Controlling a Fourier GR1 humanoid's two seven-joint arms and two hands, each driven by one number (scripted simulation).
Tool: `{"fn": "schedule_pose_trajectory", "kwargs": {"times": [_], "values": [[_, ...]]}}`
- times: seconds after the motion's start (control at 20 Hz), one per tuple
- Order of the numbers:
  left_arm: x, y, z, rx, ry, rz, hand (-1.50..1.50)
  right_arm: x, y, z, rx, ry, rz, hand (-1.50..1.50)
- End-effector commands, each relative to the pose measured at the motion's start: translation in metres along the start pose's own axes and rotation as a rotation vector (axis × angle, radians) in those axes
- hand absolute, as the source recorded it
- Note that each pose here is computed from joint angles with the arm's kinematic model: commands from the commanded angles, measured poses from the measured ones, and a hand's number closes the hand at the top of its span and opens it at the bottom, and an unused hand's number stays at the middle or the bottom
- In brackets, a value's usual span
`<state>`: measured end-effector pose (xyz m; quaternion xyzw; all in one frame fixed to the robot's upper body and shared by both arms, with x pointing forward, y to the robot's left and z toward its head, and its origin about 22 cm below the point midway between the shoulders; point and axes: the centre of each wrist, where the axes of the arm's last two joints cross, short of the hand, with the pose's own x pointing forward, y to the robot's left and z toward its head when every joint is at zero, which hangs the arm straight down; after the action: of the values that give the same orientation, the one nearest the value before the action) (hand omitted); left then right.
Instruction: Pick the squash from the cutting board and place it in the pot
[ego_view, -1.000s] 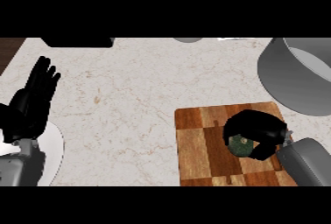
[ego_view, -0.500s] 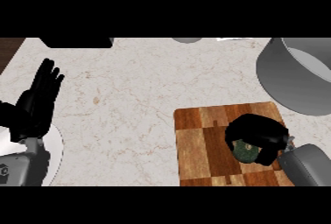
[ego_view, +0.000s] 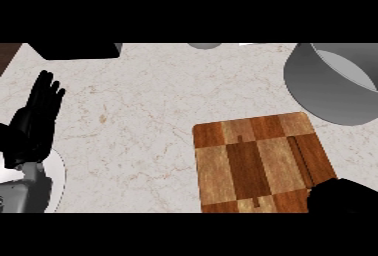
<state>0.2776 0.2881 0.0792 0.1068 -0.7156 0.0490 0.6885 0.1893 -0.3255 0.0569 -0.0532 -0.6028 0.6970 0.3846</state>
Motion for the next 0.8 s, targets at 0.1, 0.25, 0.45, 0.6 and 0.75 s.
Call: {"fn": "schedule_pose_trajectory", "kwargs": {"times": [0.1, 0.25, 0.45, 0.6, 0.75], "values": [[0.008, 0.006, 0.006, 0.001, -0.003, -0.017, 0.00, 0.014, -0.020, 0.049, -0.354, 0.038, -0.116, 1.50], [0.009, 0.009, 0.004, 0.000, -0.003, -0.007, 0.00, 0.021, -0.037, 0.070, -0.530, 0.037, -0.179, 1.50], [0.003, 0.001, 0.007, -0.024, -0.015, -0.006, 0.00, 0.019, -0.067, 0.092, -0.734, 0.098, -0.185, 1.50], [0.009, -0.008, 0.001, -0.023, -0.005, 0.011, 0.00, 0.005, -0.084, 0.118, -0.826, 0.125, -0.224, 1.50], [0.002, 0.000, 0.006, -0.060, -0.014, 0.003, 0.00, -0.006, -0.116, 0.113, -0.872, 0.204, -0.216, 1.50]]}}
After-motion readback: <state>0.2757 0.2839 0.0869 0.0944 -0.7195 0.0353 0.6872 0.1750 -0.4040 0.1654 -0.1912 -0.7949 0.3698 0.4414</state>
